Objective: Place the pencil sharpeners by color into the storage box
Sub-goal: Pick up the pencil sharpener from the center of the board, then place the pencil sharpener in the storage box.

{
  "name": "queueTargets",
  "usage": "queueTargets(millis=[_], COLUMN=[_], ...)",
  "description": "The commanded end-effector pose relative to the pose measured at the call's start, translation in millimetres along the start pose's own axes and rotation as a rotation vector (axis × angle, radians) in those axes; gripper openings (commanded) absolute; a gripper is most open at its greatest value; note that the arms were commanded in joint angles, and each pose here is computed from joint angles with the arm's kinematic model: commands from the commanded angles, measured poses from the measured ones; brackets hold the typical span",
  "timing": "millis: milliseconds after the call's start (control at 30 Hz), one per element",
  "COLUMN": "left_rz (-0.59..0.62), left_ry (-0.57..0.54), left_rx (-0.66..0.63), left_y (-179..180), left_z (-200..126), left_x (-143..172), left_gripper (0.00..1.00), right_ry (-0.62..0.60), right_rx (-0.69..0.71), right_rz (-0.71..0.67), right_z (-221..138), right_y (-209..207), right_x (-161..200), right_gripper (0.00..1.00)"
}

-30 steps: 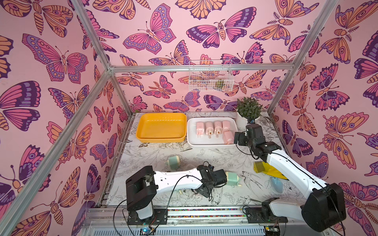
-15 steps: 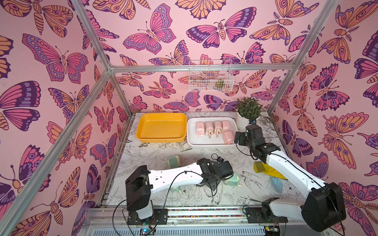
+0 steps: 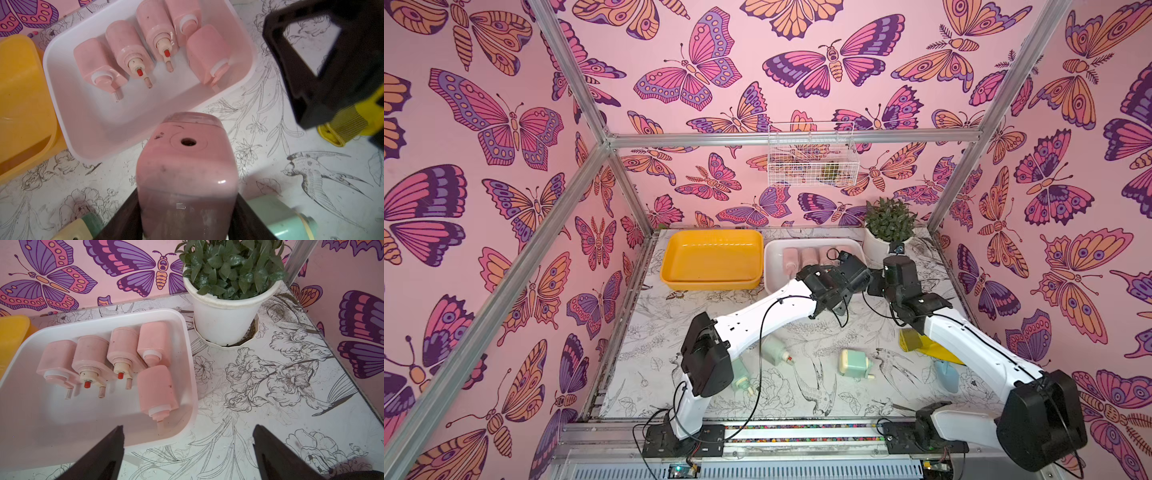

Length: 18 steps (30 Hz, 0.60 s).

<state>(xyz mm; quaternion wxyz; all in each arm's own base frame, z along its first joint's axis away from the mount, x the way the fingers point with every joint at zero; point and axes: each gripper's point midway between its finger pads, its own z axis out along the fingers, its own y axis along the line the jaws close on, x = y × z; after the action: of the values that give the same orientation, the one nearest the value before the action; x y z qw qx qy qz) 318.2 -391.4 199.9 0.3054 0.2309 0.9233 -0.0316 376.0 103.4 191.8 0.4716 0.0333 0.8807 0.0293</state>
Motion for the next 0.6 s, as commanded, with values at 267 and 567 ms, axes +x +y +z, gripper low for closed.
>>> queueTargets(millis=[267, 567], left_rz=[0.026, -0.007], left_ry=[-0.098, -0.043], left_rx=[-0.051, -0.027], left_y=[14, 21], left_z=[31, 36], left_x=[-64, -60], left_gripper=[0.0, 0.0], right_ry=[-0.012, -0.073], right_rx=[0.081, 0.138], right_rz=[0.021, 0.044], right_z=[-1, -7], right_y=[-20, -35], right_x=[2, -15], right_gripper=[0.99, 0.99])
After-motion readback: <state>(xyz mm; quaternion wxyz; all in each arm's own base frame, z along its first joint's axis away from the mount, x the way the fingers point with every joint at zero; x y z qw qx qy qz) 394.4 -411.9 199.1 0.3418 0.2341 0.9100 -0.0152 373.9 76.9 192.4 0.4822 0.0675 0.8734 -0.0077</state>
